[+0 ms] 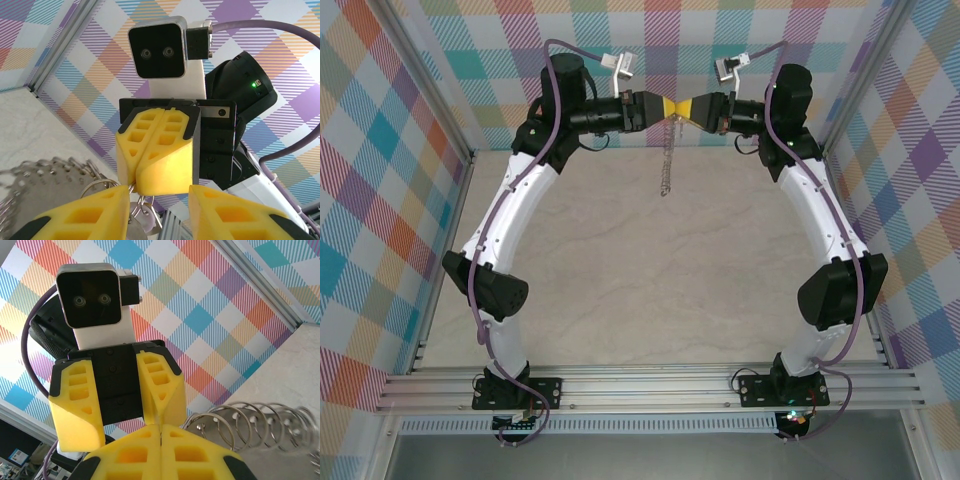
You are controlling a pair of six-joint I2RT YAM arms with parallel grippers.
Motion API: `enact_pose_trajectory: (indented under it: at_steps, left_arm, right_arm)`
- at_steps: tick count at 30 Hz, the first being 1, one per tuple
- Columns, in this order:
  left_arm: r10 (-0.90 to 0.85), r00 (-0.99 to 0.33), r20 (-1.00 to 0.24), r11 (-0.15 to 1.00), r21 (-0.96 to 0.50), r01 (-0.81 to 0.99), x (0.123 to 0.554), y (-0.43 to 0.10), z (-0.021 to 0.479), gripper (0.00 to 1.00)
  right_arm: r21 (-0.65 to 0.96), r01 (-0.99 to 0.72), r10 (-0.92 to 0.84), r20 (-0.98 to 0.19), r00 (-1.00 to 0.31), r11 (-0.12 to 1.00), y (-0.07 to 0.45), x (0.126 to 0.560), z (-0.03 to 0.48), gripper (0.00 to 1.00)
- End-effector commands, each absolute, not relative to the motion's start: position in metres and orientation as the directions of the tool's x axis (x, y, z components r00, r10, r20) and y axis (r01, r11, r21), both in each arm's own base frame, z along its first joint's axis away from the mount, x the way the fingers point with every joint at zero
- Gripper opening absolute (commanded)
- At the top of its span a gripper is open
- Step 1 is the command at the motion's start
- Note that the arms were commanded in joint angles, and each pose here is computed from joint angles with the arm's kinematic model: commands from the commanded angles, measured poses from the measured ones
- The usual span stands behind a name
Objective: Put the keys on the keyring
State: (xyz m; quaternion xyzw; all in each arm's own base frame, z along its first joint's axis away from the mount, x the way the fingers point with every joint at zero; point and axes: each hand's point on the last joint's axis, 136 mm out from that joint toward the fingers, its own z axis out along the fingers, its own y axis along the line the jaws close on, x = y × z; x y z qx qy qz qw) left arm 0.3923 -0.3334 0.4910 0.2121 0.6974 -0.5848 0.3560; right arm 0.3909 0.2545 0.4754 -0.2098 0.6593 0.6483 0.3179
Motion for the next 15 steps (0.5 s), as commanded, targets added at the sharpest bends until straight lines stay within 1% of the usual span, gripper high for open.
enact_pose_trajectory:
  at_steps: [1,7,15]
  left_arm:
    - [-0.143,-0.630,-0.763,0.257,-0.644,0.721,0.4001,-0.3240,0.4966,0.37]
    - [-0.162,-0.617,-0.770,0.263,-0.636,0.725,0.4020,-0.3190,0.5025,0.37]
    - [-0.159,-0.641,-0.751,0.236,-0.659,0.714,0.4043,-0.3254,0.4986,0.37]
  right_arm:
    - [0.672,-0.739,0.132,-0.738,-0.662,0.050,0.2527,0.3815,0.4888,0.00]
    - [0.671,-0.739,0.140,-0.738,-0.660,0.055,0.2513,0.3831,0.4894,0.00]
    - [0.675,-0.736,0.145,-0.735,-0.663,0.052,0.2516,0.3848,0.4894,0.00]
